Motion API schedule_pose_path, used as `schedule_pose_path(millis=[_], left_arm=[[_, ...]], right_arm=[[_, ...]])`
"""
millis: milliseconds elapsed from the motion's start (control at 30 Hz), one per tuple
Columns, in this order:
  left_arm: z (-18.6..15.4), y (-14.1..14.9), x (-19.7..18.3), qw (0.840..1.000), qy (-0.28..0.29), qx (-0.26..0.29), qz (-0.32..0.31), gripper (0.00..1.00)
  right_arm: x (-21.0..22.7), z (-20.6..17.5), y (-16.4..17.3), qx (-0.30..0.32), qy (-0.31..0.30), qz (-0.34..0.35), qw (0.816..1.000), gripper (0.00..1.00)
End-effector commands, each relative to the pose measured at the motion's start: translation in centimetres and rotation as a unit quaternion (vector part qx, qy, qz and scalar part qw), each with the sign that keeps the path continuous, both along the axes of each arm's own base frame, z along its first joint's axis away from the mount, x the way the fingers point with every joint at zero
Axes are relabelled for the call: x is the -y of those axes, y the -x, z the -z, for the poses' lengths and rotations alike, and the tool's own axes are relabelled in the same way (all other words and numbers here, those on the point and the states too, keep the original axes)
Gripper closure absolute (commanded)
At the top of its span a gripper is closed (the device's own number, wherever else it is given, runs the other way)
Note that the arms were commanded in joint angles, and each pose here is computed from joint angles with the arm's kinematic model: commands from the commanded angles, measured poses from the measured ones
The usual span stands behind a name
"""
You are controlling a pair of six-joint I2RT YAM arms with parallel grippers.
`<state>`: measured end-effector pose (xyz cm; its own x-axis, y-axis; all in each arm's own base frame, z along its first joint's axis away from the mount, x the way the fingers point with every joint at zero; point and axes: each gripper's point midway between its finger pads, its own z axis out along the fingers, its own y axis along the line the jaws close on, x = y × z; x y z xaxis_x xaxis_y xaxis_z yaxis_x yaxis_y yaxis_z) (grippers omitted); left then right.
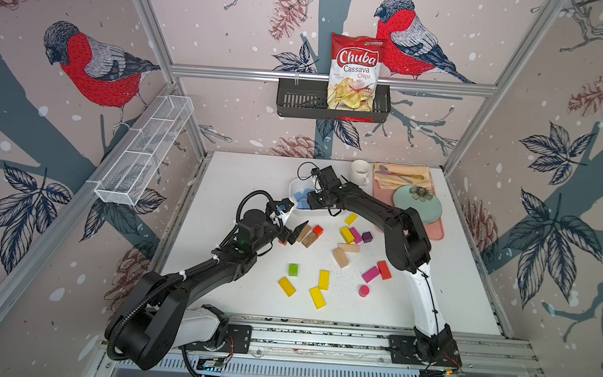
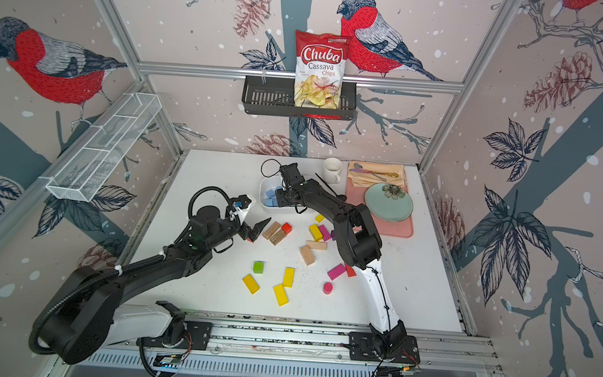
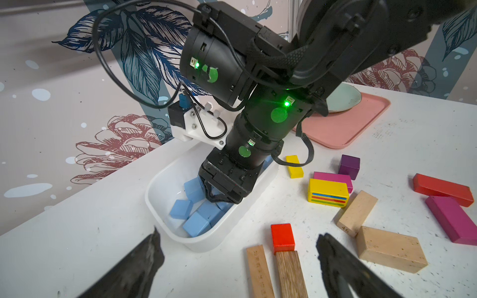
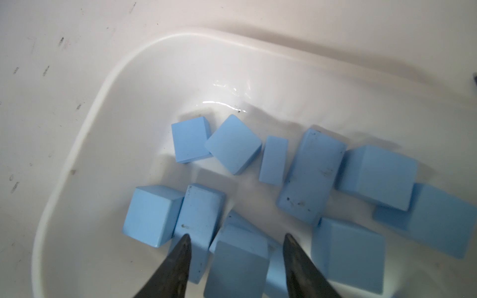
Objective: Pick out the blue building blocks
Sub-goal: Place the building block in the storage box.
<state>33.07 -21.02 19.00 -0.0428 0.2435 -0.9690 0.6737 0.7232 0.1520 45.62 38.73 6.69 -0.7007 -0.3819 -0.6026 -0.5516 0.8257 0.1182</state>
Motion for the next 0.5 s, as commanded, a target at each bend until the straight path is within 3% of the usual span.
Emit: schedule_pose_path(millis=[0, 167, 467], left_arm=[[-1.3, -0.2, 0.0, 1.0, 0.015, 0.022, -0.001, 0.04], [-1.1, -0.2, -0.2, 1.0, 0.016, 0.019, -0.01, 0.04], [-1.0, -1.2, -1.9, 0.997, 0.031, 0.014, -0.071, 0.04]], right_arm=[[-0.5, -0.9, 0.3, -0.002, -0.012, -0.01, 1.0, 0.37], [-0.6, -3.3, 0.1, 0.014, -0.026, -0.012, 0.999, 0.31], [0.8, -11.7, 1.1, 0.094, -0.077, -0.019, 0.992, 0.0]])
